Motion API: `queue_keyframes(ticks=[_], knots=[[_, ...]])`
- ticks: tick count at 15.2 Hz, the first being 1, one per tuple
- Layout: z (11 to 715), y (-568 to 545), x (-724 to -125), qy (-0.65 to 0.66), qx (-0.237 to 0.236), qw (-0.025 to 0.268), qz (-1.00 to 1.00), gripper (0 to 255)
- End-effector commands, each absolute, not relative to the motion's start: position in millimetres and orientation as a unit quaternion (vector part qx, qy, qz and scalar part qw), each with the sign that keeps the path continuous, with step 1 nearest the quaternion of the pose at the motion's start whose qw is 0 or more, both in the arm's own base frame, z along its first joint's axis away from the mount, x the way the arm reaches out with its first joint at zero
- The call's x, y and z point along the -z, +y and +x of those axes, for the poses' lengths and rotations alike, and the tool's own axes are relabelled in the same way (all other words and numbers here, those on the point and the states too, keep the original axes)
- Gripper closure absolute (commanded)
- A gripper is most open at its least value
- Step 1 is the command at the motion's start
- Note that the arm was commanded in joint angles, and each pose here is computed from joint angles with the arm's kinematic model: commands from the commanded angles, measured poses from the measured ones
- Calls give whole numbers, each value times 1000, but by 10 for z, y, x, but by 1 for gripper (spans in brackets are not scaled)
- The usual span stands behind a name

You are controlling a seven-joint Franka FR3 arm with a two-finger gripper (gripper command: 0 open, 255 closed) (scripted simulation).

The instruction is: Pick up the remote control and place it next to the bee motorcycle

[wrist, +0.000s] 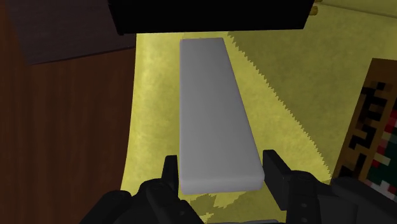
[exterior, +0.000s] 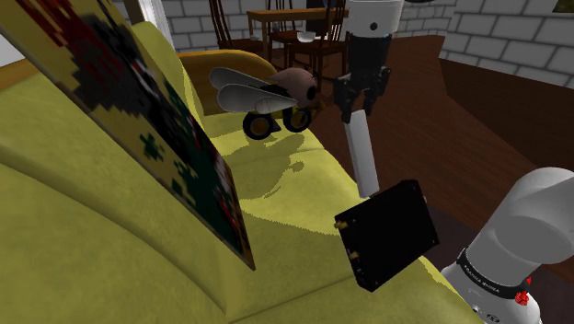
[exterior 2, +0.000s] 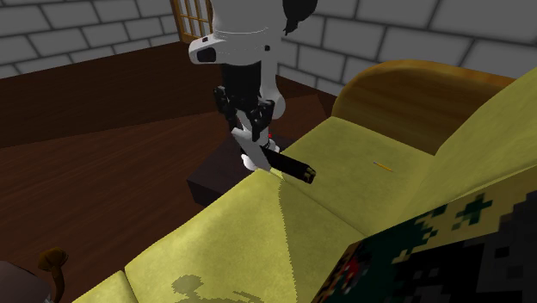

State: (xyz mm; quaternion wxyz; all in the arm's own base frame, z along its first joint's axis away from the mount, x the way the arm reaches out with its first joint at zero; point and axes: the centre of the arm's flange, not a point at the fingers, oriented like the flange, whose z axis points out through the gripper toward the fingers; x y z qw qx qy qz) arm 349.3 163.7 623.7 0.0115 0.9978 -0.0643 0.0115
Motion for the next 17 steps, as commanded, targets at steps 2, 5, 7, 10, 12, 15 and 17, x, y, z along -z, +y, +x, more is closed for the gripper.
queue_keyframes(ticks=[2, 5, 7, 10, 12, 15, 17], knots=[[3490, 1639, -6403, -64, -12, 11, 998, 255], [3490, 1639, -6561, -64, -12, 11, 998, 255], [3490, 1639, -6667, -64, -12, 11, 998, 255], [3490, 1639, -6825, -64, -12, 11, 998, 255], [3490, 1639, -6930, -64, -12, 11, 998, 255], [3490, 1639, -7047, -64, -12, 11, 998, 255], [3741, 1556, -7049, -64, -12, 11, 998, 255]])
